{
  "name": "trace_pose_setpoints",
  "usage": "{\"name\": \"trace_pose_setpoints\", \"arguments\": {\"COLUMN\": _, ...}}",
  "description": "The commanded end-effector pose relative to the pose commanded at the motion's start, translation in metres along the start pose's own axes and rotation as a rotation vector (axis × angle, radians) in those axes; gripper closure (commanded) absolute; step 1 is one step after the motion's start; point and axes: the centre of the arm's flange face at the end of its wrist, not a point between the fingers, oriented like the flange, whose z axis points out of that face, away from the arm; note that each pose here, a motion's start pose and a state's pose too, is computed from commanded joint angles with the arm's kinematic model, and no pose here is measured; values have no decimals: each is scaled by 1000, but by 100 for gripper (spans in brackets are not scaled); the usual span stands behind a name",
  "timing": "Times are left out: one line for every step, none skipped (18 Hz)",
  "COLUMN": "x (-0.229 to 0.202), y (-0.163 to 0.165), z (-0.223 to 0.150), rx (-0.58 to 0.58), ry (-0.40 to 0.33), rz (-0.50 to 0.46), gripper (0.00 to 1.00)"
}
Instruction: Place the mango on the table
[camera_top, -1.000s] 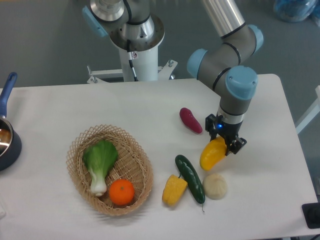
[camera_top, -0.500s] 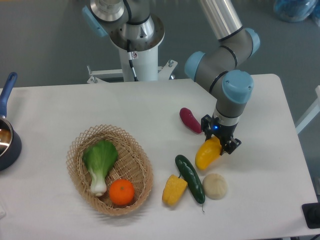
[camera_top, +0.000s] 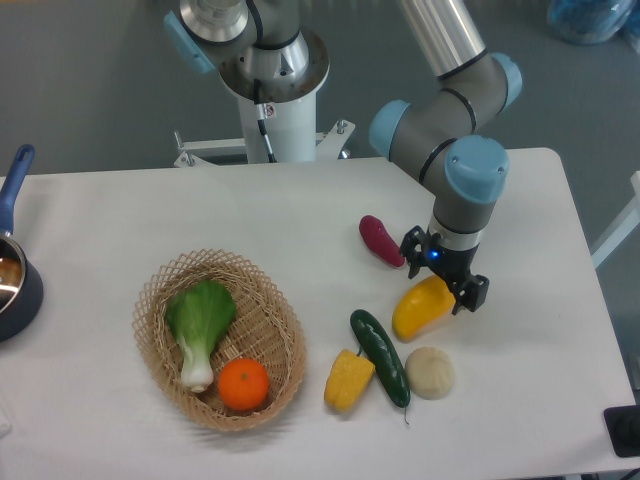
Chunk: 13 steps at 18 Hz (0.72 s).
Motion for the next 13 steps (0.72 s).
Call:
{"name": "trace_pose_setpoints", "arguments": {"x": -16, "y": -5, "z": -22, "rx": 12, "ry": -51, "rz": 6, "gripper": 0}}
{"name": "trace_pose_setpoints", "arguments": {"x": -30, "y": -8, "z": -44, "rx": 16, "ry": -98, "rz": 0, "gripper": 0}}
{"name": "trace_pose_setpoints", "arguments": {"x": -42, "y": -11, "z": -63, "rx": 16, "ry": -139, "rz": -19, "gripper": 0}}
{"name": "trace_pose_setpoints", "arguments": {"x": -52, "y": -12, "z": -77, "rx": 13, "ry": -173, "rz": -30, "gripper": 0}}
{"name": "trace_pose_setpoints", "arguments": {"x": -61, "y": -13, "z": -94, "rx": 11, "ry": -206, "rz": -29, "gripper": 0}}
{"name": "trace_pose_setpoints", "arguments": {"x": -71, "y": -7, "z": -109, "rx": 11, "ry": -230, "rz": -36, "gripper": 0}}
{"name": "trace_pose_setpoints", "arguments": {"x": -77, "y": 0, "z": -121, "rx": 10, "ry": -253, "rz": -44, "gripper": 0}}
{"name": "trace_pose_setpoints", "arguments": {"x": -81, "y": 7, "z": -135, "rx": 7, "ry": -275, "rz": -53, "gripper": 0}}
{"name": "trace_pose_setpoints", "arguments": {"x": -83, "y": 11, "z": -148, "rx": 8, "ry": -287, "rz": -54, "gripper": 0}}
{"name": "trace_pose_setpoints", "arguments": {"x": -86, "y": 21, "z": -157, "rx": 5, "ry": -287, "rz": -67, "gripper": 0}}
{"name": "trace_pose_setpoints", "arguments": {"x": -88, "y": 30, "z": -162, "rx": 12, "ry": -278, "rz": -77, "gripper": 0}}
{"name": "trace_pose_setpoints", "arguments": {"x": -87, "y": 38, "z": -169, "rx": 29, "ry": -272, "rz": -78, "gripper": 0}}
{"name": "trace_pose_setpoints", "arguments": {"x": -86, "y": 53, "z": -177, "rx": 36, "ry": -269, "rz": -72, "gripper": 0}}
